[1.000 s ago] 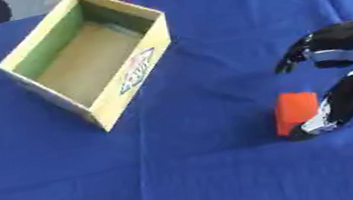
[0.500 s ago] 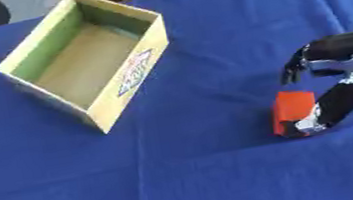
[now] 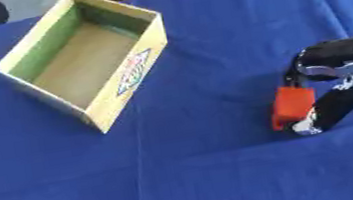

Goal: Pick up objects on the table and place them in the box.

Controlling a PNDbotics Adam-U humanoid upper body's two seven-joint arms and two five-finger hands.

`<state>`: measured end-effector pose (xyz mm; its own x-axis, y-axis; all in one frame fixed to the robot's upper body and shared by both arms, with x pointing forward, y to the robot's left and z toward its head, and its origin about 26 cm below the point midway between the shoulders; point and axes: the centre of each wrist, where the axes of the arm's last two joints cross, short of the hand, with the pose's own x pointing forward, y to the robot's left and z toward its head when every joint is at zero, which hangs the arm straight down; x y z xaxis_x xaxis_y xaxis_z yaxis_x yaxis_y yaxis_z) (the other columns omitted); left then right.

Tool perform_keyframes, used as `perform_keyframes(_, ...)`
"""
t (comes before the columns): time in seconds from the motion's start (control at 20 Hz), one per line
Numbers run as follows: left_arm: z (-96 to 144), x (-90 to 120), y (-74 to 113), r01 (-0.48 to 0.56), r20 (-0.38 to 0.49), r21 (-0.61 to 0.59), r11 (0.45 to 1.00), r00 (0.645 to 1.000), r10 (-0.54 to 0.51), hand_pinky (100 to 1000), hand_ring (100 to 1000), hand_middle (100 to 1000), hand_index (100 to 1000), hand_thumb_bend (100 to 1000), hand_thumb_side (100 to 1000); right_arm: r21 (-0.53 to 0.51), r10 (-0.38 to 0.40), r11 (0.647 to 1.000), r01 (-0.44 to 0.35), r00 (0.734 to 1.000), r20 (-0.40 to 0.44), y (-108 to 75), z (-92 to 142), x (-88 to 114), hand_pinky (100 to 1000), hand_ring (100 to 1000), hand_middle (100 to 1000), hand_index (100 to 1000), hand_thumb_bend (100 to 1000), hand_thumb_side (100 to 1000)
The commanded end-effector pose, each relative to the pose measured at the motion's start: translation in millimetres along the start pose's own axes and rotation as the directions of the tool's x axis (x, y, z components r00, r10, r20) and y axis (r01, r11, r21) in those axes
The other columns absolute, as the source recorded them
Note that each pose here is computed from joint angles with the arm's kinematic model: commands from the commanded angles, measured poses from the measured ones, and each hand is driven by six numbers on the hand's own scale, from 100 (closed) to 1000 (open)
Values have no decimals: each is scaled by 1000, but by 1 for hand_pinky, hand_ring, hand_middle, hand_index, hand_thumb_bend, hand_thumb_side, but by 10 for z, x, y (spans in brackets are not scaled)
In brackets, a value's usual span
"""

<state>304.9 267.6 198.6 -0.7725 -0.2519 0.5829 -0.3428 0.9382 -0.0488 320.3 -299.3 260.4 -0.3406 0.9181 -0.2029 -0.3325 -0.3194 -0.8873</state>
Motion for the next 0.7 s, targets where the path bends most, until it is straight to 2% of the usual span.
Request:
perform_keyframes(0.05,-41,61,-4,-8,27,-10,1000,1000,8,458,656,585,718,100,959,-1,18,1000,-18,1000,-26,-22,10,-43,773,781,575,685,367,539)
perform_keyframes(0.2,-42,62,-6,-9,27,-12,1000,1000,9,458,656,586,718,100,959,-26,12,1000,-13,999,-32,-30,8,-41,758,754,530,644,273,537)
perform_keyframes(0.25,-41,61,-6,-9,26,-13,1000,1000,9,458,656,586,718,100,958,-42,8,999,-10,999,-35,-40,13,-37,743,736,507,621,204,536)
perform_keyframes(0.35,-42,62,-8,-9,27,-14,1000,1000,10,459,657,586,718,100,959,-83,0,997,-3,999,-41,-68,30,-24,729,714,485,596,131,534)
perform_keyframes(0.4,-43,63,-9,-9,27,-15,1000,1000,10,459,657,586,718,100,959,-105,-5,994,1,999,-42,-85,43,-15,722,703,474,583,100,557)
perform_keyframes(0.45,-43,63,-9,-9,28,-16,1000,1000,10,459,657,586,718,100,959,-127,-10,992,5,999,-42,-105,60,-5,715,693,463,572,100,522)
perform_keyframes(0.7,-46,64,-6,-7,27,-19,1000,1000,8,459,660,587,719,100,960,-271,-18,962,10,999,-26,-307,244,104,683,654,412,523,100,521)
